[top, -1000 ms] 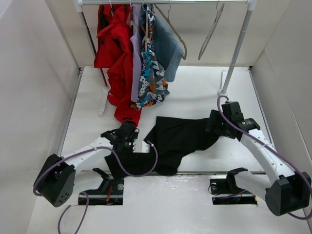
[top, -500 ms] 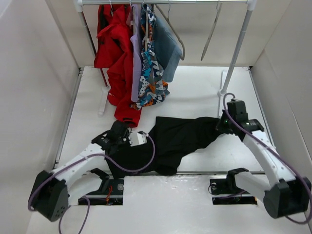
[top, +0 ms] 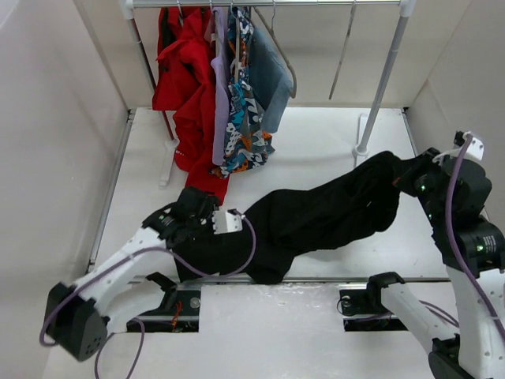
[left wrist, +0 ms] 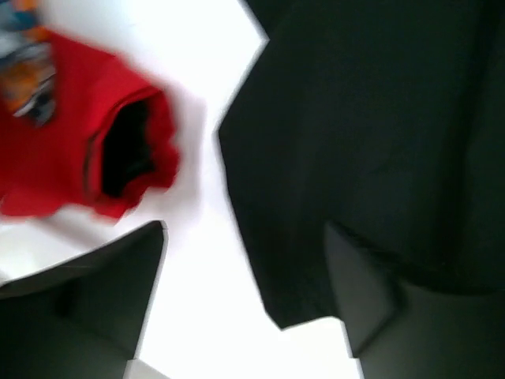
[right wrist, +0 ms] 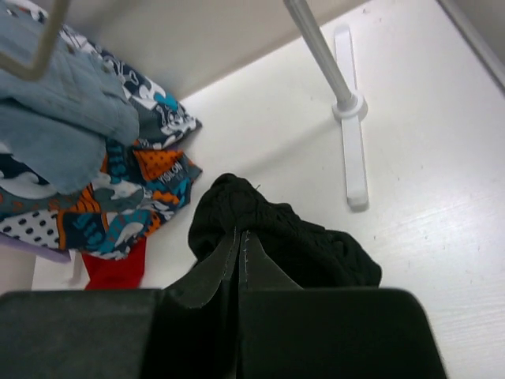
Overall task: Place the trousers on the hanger
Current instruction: Flatten out the trousers at the center of the board.
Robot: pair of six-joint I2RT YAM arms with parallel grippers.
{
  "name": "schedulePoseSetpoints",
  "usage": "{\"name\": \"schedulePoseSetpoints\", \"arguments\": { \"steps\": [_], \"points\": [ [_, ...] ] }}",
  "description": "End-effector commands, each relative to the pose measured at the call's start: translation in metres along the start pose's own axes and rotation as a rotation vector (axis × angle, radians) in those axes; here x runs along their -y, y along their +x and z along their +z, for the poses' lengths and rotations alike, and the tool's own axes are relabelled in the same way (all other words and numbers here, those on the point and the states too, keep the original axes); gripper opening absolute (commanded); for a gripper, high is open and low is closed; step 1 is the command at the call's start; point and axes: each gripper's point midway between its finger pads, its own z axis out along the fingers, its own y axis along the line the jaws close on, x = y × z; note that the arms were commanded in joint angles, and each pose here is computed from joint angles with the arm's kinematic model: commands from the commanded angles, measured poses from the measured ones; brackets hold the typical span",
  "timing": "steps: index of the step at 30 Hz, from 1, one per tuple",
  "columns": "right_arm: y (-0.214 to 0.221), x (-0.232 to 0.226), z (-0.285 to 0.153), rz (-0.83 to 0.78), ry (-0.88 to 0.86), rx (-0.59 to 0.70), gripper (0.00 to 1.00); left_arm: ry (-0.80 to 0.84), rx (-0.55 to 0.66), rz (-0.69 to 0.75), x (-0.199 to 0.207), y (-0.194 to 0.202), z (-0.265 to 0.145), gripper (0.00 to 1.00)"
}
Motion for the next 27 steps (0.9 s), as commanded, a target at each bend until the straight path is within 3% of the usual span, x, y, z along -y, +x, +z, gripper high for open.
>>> {"name": "schedulePoseSetpoints", "arguments": {
  "steps": [1, 3, 5, 8, 13, 15, 16, 19, 20, 23, 27],
  "points": [
    [-0.033, 0.0, -0.004, -0.001, 0.049, 0.084, 0.0, 0.134, -0.004, 0.001, 0.013, -0.014, 0.01, 0.83],
    [-0.034, -0.001, -0.001, -0.002, 0.05, 0.081, 0.0, 0.223, 0.029, -0.021, 0.029, -0.03, 0.02, 0.97],
    [-0.032, -0.001, 0.002, -0.005, 0.055, 0.072, 0.0, 0.335, 0.062, 0.021, 0.06, -0.05, 0.026, 1.0],
    [-0.037, 0.012, 0.013, -0.039, 0.142, 0.095, 0.0, 0.476, 0.074, 0.087, 0.104, -0.068, 0.028, 1.0],
    [-0.023, 0.025, 0.043, -0.105, 0.231, 0.036, 0.0, 0.474, 0.12, 0.134, 0.123, -0.095, 0.04, 0.98],
    [-0.013, 0.027, 0.051, -0.114, 0.234, 0.006, 0.0, 0.472, 0.054, 0.085, 0.13, -0.085, 0.053, 0.86],
    [-0.009, 0.027, 0.05, -0.105, 0.226, 0.001, 0.0, 0.402, 0.038, 0.058, 0.121, -0.085, 0.065, 0.62],
    [-0.004, 0.036, 0.049, -0.102, 0.244, 0.013, 0.0, 0.389, -0.031, -0.013, 0.126, -0.07, 0.08, 0.23],
    [-0.008, 0.039, 0.045, -0.099, 0.257, 0.034, 0.0, 0.355, -0.037, -0.04, 0.117, -0.072, 0.08, 0.0],
    [-0.01, 0.051, 0.036, -0.14, 0.314, 0.036, 0.0, 0.219, -0.019, -0.16, 0.07, -0.075, 0.068, 0.0],
    [-0.023, 0.072, 0.018, -0.216, 0.43, 0.056, 0.0, -0.053, 0.135, -0.179, -0.018, -0.089, -0.007, 0.0]
  ]
}}
